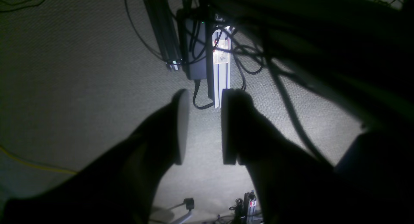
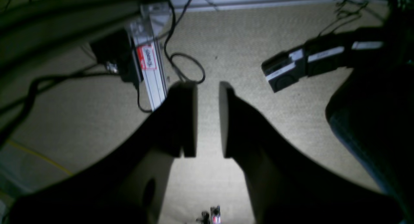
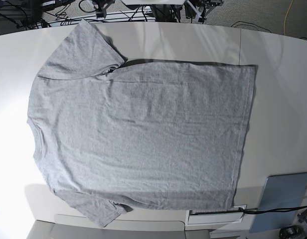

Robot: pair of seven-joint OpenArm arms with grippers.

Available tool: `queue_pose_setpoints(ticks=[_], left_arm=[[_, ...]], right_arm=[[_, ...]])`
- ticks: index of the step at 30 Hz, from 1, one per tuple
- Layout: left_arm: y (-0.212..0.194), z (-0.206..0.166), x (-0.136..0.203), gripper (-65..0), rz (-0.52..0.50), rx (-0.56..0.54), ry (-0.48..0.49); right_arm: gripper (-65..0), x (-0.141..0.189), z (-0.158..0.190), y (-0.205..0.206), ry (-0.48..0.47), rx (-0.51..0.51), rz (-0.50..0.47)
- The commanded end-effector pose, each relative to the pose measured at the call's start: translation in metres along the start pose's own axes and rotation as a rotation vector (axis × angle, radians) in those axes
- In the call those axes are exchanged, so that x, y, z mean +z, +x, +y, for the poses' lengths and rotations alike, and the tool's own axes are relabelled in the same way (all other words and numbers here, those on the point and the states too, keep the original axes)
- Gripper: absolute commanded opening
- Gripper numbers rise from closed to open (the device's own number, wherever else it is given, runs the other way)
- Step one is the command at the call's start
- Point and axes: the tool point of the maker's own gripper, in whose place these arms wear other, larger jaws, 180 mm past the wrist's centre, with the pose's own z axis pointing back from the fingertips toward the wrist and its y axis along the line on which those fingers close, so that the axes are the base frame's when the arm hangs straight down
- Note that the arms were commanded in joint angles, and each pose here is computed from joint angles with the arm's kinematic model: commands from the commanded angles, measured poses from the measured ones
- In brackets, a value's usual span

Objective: Fold the T-shirt properly

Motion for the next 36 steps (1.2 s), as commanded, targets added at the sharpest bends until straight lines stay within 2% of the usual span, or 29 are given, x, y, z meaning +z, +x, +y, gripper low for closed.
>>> queue_pose_setpoints(ticks=[1,5,9,12,17,19,25,31,34,36], left_arm=[[-0.008,0.002,0.002,-46.1,0.014,-0.004,0.001],[-0.02,0.008,0.008,-46.1,0.051,-0.017,0.02],[-0.028,0.018,0.021,-46.1,0.046,-0.037,0.052],[-0.034,0.028,0.034,-46.1,0.022,-0.06,0.075],[-0.04,0.039,0.067,-46.1,-0.038,-0.085,0.04],[-0.039,0.05,0.084,-46.1,-0.068,-0.124,0.065],[-0.009,0.076,0.148,-46.1,-0.195,-0.3,0.142],[0.041,0.079,0.22,-46.1,-0.309,-0.632,0.236],[0.068,0.072,0.253,-46.1,-0.364,-0.759,0.27],[0.089,0.065,0.271,-46.1,-0.409,-0.82,0.291]], right_arm=[[-52.3,0.003,-0.007,-0.014,-0.008,0.001,0.021],[-52.3,0.011,-0.02,-0.04,-0.027,0.013,0.049],[-52.3,0.026,-0.036,-0.058,-0.056,0.044,0.034],[-52.3,0.041,-0.047,-0.066,-0.075,0.076,0.011],[-52.3,0.077,-0.06,-0.07,-0.095,0.147,-0.03],[-52.3,0.095,-0.061,-0.067,-0.083,0.187,-0.051],[-52.3,0.162,-0.059,-0.034,0.007,0.387,-0.174],[-52.3,0.229,-0.052,0.001,0.023,0.594,-0.241],[-52.3,0.255,-0.046,0.02,0.002,0.656,-0.265],[-52.3,0.268,-0.045,0.045,-0.049,0.692,-0.311]])
